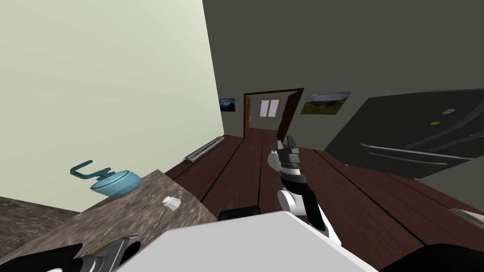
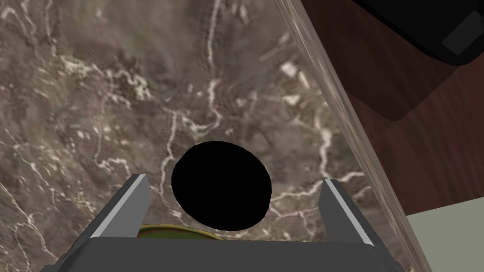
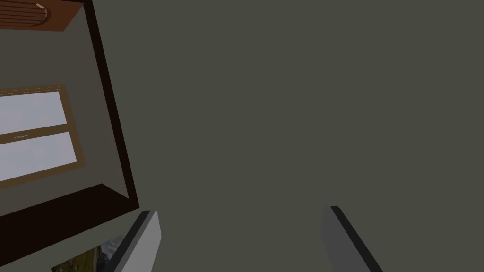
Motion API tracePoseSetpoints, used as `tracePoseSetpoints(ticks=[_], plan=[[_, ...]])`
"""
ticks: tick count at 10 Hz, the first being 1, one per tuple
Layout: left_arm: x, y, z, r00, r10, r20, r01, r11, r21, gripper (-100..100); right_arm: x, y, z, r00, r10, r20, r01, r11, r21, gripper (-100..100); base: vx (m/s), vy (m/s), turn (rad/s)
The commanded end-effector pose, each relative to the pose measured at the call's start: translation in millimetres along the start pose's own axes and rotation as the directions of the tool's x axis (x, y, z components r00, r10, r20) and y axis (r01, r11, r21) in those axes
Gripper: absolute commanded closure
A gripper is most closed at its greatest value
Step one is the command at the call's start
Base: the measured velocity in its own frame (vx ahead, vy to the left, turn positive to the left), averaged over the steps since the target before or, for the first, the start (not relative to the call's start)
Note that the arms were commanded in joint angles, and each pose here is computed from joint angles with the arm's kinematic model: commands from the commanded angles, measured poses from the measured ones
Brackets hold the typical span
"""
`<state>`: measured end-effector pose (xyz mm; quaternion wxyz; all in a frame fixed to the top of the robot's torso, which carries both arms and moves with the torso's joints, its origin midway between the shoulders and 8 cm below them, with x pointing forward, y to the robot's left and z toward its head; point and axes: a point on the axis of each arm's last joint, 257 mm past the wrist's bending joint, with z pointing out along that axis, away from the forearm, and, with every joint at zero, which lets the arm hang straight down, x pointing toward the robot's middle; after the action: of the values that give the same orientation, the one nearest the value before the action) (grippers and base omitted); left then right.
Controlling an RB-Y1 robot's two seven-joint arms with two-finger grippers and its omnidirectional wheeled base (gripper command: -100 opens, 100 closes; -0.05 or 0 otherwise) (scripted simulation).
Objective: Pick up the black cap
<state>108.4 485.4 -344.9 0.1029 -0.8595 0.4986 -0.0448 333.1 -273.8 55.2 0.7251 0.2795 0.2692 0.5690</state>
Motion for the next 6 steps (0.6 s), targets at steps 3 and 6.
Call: tracePoseSetpoints(ticks=[3, 6], plan=[[0.0, -1.8, -0.7, 1.0, 0.001, 0.0, -0.001, 1.0, 0.005, 100, 0.0, 0.0, 0.0, 1.0, 0.0, 0.0, 0.0, 1.0, 0.0, 0, 0.0, 0.0, 0.0], [0.1, -2.1, -0.7, 1.0, 0.001, 0.0, -0.001, 1.0, 0.006, 0, 0.0, 0.0, 0.0, 1.0, 0.0, 0.0, 0.0, 1.0, 0.0, 0, 0.0, 0.0, 0.0]])
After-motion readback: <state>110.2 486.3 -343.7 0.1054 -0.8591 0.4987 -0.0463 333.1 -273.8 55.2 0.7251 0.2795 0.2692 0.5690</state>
